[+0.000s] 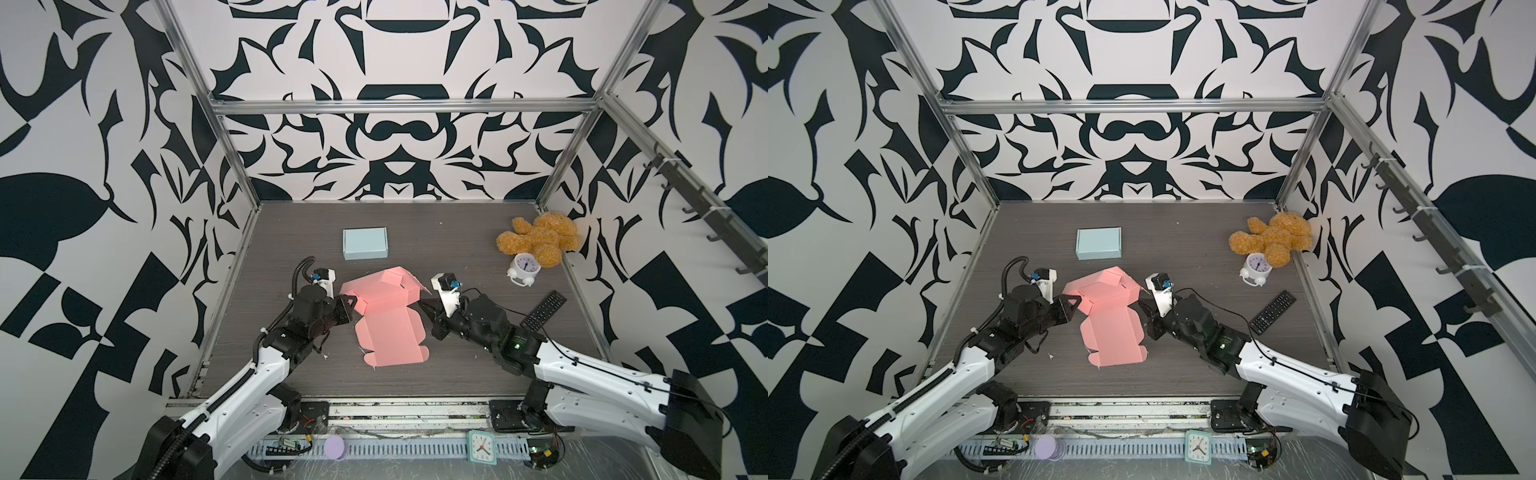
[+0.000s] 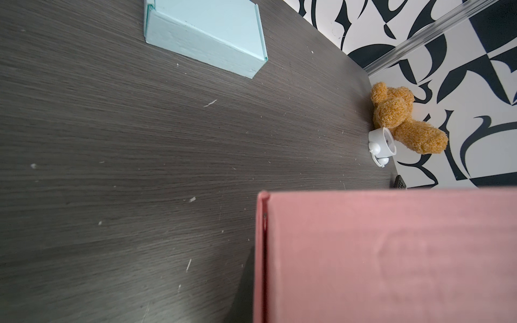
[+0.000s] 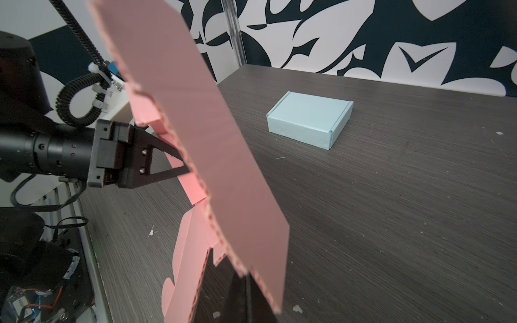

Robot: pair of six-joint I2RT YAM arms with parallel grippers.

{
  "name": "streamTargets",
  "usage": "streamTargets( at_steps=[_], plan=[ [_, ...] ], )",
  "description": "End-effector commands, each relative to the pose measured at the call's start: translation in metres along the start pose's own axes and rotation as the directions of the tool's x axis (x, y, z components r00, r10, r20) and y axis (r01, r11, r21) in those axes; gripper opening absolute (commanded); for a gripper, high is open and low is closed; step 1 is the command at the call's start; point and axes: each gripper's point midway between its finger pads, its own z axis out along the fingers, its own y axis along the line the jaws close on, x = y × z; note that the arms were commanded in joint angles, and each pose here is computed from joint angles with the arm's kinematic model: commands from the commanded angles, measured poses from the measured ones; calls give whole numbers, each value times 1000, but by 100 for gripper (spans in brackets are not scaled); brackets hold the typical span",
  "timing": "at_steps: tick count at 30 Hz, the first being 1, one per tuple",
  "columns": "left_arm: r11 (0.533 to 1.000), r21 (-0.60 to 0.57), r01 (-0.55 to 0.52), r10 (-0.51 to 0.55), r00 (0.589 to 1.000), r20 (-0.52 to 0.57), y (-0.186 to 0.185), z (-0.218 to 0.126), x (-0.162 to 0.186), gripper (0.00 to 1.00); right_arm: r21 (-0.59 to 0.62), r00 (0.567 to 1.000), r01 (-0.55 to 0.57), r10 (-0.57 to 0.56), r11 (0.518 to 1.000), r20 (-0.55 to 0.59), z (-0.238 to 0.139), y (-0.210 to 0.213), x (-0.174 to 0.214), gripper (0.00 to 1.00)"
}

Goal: Fold the paper box

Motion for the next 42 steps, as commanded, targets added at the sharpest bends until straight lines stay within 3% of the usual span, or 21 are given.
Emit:
streamTargets(
  at_steps=[1, 33, 42],
  plan=[
    [999, 33, 13, -13, 1000, 6, -6, 1, -3, 6, -39, 998, -17, 19, 999, 68, 1, 9, -22, 0],
    [1000, -3, -9, 9, 999, -49, 4, 12, 8, 6, -112, 995, -87, 93, 990, 46, 15, 22, -21, 0],
    [1000, -5, -10, 10, 998, -58, 6, 13, 11, 6, -75, 993, -98, 93, 992, -67, 31, 19, -4, 0]
  ],
)
